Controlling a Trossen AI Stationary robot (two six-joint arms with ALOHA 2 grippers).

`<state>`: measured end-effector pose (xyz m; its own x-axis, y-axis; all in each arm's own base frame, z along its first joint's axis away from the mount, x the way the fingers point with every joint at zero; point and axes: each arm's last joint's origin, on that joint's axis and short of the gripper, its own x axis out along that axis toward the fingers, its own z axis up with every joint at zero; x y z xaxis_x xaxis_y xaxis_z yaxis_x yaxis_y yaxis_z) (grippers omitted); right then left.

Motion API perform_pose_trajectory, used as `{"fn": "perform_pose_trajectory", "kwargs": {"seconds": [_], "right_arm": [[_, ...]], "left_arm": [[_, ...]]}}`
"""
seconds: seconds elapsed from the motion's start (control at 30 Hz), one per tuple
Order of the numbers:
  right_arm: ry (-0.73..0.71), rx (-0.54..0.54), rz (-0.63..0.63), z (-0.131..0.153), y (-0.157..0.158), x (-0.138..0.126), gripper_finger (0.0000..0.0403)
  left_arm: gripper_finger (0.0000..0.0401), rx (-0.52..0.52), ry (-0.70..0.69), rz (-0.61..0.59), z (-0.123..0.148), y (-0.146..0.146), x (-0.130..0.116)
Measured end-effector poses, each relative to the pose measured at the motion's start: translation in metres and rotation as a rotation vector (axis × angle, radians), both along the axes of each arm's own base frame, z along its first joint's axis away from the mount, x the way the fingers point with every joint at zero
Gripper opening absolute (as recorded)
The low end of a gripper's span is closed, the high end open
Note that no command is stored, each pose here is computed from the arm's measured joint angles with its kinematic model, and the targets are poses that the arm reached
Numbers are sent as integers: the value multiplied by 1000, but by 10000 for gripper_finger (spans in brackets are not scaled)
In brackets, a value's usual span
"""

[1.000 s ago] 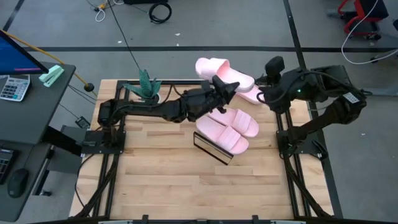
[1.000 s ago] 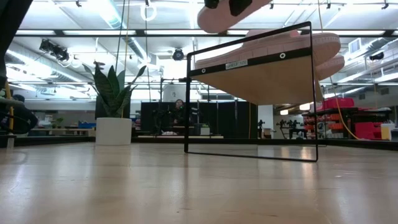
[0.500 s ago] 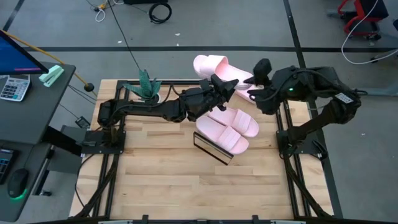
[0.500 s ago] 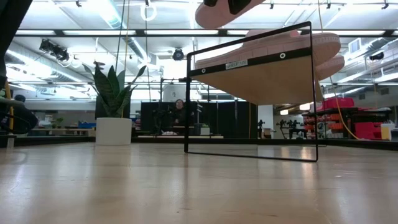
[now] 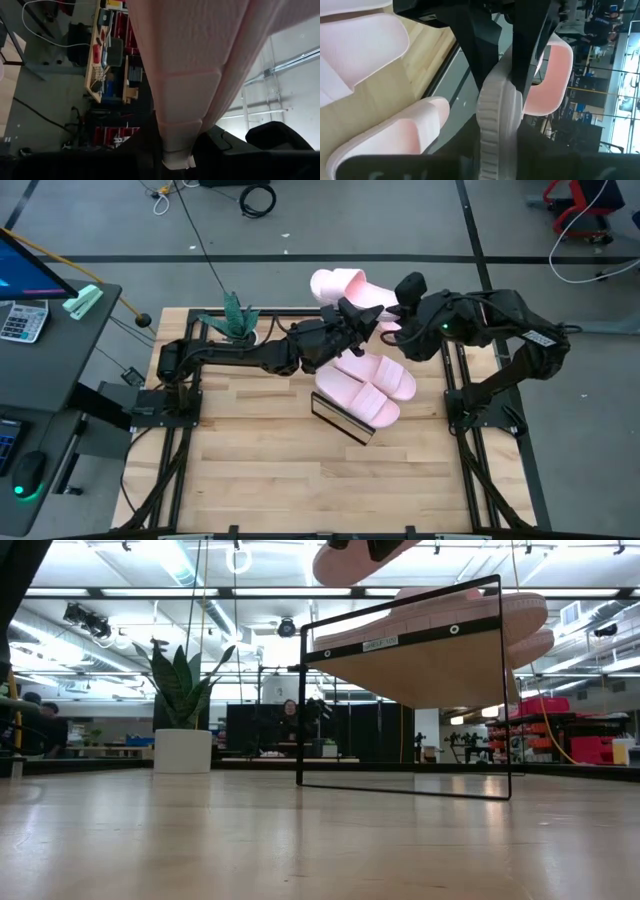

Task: Pick and place slides into the shelf
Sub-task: Put the pink slide on the shelf

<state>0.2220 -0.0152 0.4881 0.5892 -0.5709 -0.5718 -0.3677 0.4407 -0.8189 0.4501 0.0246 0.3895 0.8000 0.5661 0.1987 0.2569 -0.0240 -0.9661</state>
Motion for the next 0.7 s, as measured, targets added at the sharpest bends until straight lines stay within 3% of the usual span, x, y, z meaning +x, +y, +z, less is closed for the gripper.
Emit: {"fn": "perform_pose_trajectory", "kwargs": {"seconds": [0.2, 0.4, 0.57, 0.7], "right_arm": [[-12, -9, -9, 2, 0, -4, 72], [-40, -29, -35, 7, -2, -10, 72], [-44, -58, -62, 11, -5, -22, 71], [-51, -89, -116, 15, -10, -35, 71]], "left_arm": [[83, 63, 4, 0, 3, 0, -1], [184, 201, -18, 22, 11, 2, -3], [257, 209, -47, -5, 14, 1, -3], [288, 217, -62, -18, 17, -1, -5]]}}
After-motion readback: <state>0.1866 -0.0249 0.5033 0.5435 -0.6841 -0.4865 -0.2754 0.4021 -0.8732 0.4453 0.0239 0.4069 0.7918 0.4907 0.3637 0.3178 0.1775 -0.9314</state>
